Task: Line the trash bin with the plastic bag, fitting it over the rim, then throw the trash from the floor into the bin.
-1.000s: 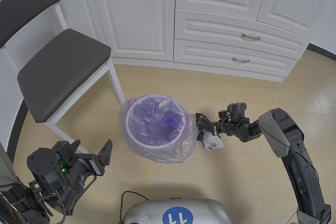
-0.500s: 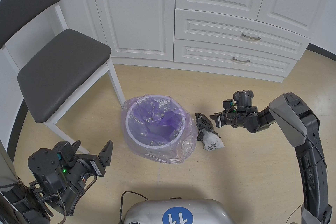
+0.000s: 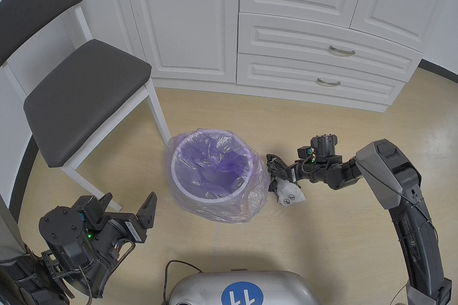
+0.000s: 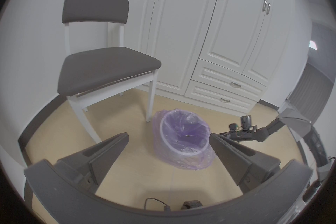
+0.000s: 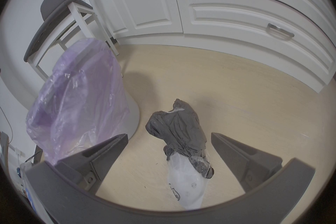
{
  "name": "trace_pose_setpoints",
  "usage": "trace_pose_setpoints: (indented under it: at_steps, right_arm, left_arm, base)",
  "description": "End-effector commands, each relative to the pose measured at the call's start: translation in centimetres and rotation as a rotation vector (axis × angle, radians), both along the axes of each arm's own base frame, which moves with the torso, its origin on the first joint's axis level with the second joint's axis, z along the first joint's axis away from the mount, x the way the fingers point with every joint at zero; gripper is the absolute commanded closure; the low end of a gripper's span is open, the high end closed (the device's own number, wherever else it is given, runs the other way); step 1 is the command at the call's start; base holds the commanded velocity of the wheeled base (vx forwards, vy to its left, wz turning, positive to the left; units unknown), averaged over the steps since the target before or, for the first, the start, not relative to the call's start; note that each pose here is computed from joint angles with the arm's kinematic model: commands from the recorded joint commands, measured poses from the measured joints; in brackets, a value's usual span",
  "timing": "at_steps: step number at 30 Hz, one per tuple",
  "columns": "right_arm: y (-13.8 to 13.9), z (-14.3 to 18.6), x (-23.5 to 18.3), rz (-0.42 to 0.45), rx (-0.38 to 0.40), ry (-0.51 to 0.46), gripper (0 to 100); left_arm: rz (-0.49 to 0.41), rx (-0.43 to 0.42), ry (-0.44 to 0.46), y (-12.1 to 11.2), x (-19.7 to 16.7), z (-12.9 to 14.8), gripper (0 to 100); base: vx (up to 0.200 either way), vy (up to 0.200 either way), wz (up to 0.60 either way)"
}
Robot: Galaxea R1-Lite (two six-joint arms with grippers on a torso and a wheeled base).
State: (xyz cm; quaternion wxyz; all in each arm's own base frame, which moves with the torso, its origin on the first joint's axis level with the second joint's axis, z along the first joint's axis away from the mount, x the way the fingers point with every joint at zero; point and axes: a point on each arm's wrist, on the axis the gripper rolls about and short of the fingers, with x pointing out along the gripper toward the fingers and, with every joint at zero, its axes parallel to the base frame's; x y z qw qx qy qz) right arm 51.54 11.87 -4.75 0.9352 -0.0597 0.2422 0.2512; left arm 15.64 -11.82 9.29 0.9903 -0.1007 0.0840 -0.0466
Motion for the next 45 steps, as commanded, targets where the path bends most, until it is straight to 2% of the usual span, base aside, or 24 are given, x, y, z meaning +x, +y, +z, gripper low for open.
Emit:
trace_pose_setpoints:
  at_steps: [1, 9, 13, 29, 39, 40, 45]
  right_arm:
    - [0.5, -2.1, 0.3, 0.007, -0.003, 0.016, 0]
    - [0.8, -3.8, 1.6, -0.022, 0.039, -0.004, 0]
    - [0.7, -6.4, 1.2, -0.041, 0.019, 0.052, 0]
    - [0.7, -7.0, 0.9, -0.043, -0.001, 0.103, 0]
    - [0.8, -7.3, 0.4, -0.037, -0.024, 0.178, 0]
    - [0.8, -7.3, 0.4, -0.037, -0.025, 0.18, 100]
    - [0.9, -7.2, 0.4, -0.037, -0.024, 0.177, 100]
  left_arm:
    - [-0.04, -0.051, -0.017, 1.3, 0.0, 0.8, 0]
    - [-0.049, -0.047, -0.006, 1.3, 0.1, 0.6, 0]
    - [-0.033, -0.032, 0.008, 1.3, 0.3, 0.2, 0]
    - [-0.02, -0.026, 0.015, 1.4, 0.5, 0.0, 0]
    - [-0.021, -0.022, 0.019, 1.4, 0.5, 0.0, 0]
    - [-0.021, -0.022, 0.019, 1.4, 0.5, 0.0, 0]
    - [-0.022, -0.017, 0.017, 1.4, 0.5, 0.0, 0]
  base:
    - [0.2, 0.0, 0.0]
    - [0.2, 0.0, 0.0]
    - [0.05, 0.0, 0.0]
    - [0.0, 0.0, 0.0]
    - [0.0, 0.0, 0.0]
    - [0.0, 0.0, 0.0]
    - [0.0, 0.0, 0.0]
